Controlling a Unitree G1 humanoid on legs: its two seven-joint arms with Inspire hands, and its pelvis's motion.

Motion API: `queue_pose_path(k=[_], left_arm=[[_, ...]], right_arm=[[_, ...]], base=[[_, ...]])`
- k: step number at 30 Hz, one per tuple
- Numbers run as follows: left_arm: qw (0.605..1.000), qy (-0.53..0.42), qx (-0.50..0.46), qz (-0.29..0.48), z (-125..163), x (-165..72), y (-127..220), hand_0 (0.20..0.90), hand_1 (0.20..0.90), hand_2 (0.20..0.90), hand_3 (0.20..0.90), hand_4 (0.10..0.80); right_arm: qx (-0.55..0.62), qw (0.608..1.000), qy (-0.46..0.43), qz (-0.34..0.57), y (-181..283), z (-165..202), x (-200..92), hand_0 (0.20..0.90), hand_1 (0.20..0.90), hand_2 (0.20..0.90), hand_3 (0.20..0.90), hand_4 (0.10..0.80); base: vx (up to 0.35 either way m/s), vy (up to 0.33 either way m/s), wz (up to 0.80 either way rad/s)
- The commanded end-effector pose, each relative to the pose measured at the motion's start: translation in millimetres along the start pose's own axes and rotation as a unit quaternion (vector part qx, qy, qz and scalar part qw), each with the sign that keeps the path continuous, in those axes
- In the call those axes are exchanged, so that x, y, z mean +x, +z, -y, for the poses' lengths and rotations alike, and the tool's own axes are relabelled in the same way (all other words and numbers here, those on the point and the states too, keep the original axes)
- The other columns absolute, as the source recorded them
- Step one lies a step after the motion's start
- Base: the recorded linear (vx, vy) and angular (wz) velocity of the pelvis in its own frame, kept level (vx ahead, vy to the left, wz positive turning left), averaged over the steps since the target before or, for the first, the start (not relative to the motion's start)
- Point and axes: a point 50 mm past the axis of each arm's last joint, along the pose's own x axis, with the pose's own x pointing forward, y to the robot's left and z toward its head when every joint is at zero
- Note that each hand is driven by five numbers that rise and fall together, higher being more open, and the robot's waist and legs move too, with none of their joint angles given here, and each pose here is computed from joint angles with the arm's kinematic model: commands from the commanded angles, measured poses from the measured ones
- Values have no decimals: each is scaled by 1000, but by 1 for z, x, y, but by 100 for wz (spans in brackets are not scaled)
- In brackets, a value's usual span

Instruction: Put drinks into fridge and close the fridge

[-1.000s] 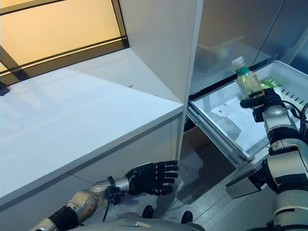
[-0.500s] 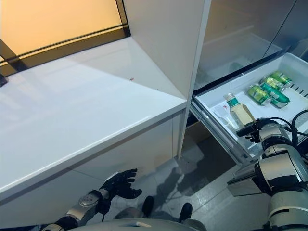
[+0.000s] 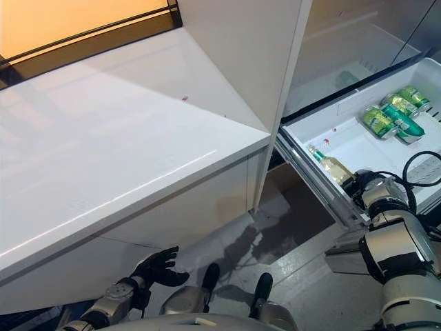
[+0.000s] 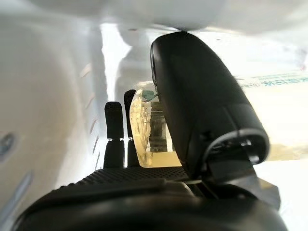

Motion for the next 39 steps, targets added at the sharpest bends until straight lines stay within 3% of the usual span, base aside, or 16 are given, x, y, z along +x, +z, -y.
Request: queue_pose_path(k=[1,2,3,4,7,12,18,25,27,30,32,39], left_arm=[[998,-17,47,35,4,2,13,900,900,900,900,800],[998,-20,51,38,5,3,15,900,900,900,900,800],[997,-23,56,42,5,3,18,900,900,900,900,800],[997,-24,58,43,6,4,20,900,900,900,900,800],[997,-27,63,45,7,5,23,900,900,900,900,800],[997,-23,60,37,5,5,23,900,900,900,900,800],[999,-14,49,9,0,1,6,900,900,900,900,800],[998,-23,54,-29,5,-6,-21,900,900,900,900,800],[997,-28,57,-36,10,-7,-27,900,900,900,900,800],[996,-41,67,-38,21,-4,-27,900,900,900,900,800],[995,-50,76,-38,26,-2,-25,900,900,900,900,800],[993,-67,89,-43,31,-3,-25,900,900,900,900,800]], right_arm=[[-82,993,-48,70,45,39,-16,418,418,418,337,237],[-90,993,-43,69,46,37,-15,474,474,474,403,303],[-100,992,-36,69,47,35,-15,667,667,667,628,528],[-104,992,-30,69,49,34,-15,900,900,900,900,800],[-93,992,-20,87,58,29,-16,900,900,900,900,800],[81,980,33,179,88,21,-24,900,900,900,900,800],[307,890,36,336,111,37,-47,900,900,900,900,800],[405,778,-155,454,105,88,-90,900,900,900,900,800],[431,713,-271,483,94,103,-110,900,900,900,900,800],[481,632,-394,463,69,103,-119,900,900,900,900,800],[556,599,-396,420,45,91,-105,900,900,900,900,800],[604,619,-347,362,20,45,-78,900,900,900,900,800]], base=[[-35,1,-6],[-35,1,-7],[-25,-1,-4],[-21,-4,-3],[-4,4,-1],[-13,26,-5],[23,48,-12],[37,47,-13],[68,79,-18],[69,76,-32],[82,52,-40],[110,1,-33]])
